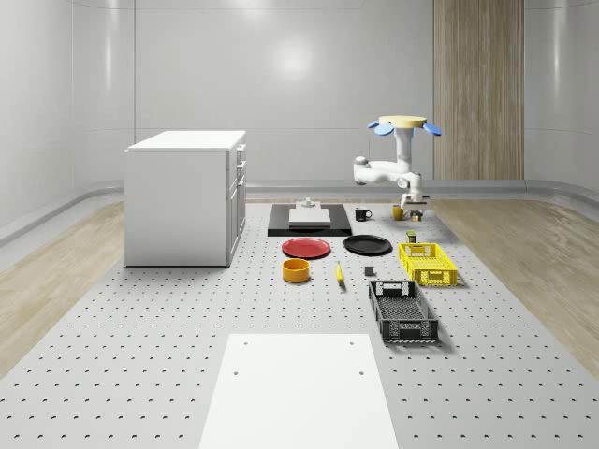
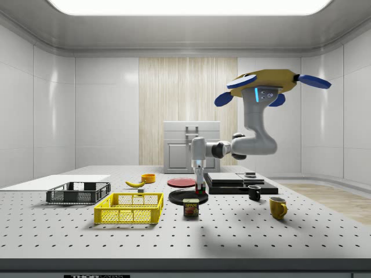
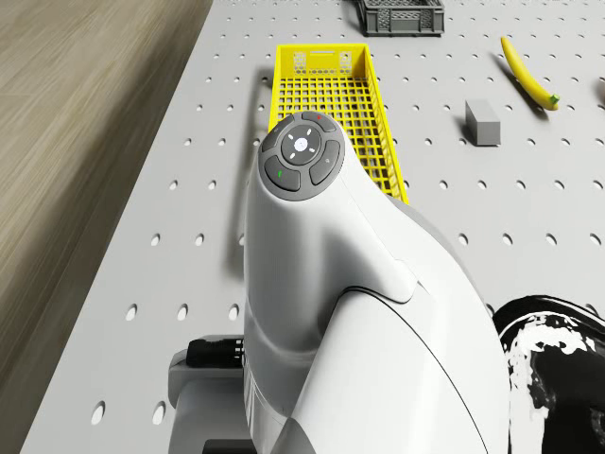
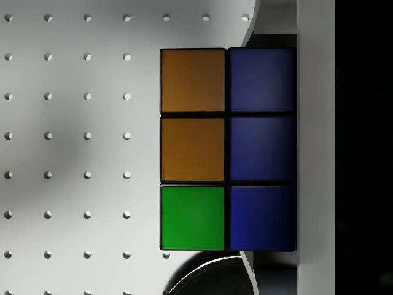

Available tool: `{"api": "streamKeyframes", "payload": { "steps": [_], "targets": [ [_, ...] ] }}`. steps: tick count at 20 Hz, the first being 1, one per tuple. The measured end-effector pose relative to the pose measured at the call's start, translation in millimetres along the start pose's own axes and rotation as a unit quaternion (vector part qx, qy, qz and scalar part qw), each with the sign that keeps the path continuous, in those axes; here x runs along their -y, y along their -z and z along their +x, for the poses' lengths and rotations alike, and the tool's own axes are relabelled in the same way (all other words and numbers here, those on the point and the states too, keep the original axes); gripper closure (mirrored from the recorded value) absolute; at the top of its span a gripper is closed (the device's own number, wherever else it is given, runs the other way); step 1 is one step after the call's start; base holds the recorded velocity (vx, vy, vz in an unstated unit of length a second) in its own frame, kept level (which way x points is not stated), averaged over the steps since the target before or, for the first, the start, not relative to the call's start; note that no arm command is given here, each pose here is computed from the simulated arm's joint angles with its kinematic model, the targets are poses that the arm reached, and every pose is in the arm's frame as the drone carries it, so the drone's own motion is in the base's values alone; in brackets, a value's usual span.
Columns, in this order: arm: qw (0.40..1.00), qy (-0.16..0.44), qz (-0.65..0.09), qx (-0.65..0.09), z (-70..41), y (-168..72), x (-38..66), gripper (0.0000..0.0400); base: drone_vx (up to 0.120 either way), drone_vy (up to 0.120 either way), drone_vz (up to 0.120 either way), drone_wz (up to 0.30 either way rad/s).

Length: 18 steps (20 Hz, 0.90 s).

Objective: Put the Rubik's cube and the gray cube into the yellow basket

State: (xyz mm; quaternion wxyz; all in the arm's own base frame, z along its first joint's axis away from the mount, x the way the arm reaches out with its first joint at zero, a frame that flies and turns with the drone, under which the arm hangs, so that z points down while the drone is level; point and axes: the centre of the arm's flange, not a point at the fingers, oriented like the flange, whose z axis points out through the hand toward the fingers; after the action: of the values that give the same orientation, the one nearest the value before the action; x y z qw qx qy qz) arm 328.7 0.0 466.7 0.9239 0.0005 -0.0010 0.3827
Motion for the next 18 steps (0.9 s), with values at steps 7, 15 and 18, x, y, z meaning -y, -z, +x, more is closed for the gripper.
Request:
{"api": "streamKeyframes", "payload": {
  "steps": [7,15,18],
  "targets": [
    [1.000,0.000,0.000,0.000,0.0,0.0,0.0,0.0075,0.120,0.000,0.000,0.000],
    [1.000,0.000,0.000,0.000,0.0,0.0,0.0,0.0075,0.120,-0.005,0.000,0.000],
    [1.000,0.000,0.000,0.000,0.0,0.0,0.0,0.0075,0.120,-0.067,0.000,0.000]
  ]
}}
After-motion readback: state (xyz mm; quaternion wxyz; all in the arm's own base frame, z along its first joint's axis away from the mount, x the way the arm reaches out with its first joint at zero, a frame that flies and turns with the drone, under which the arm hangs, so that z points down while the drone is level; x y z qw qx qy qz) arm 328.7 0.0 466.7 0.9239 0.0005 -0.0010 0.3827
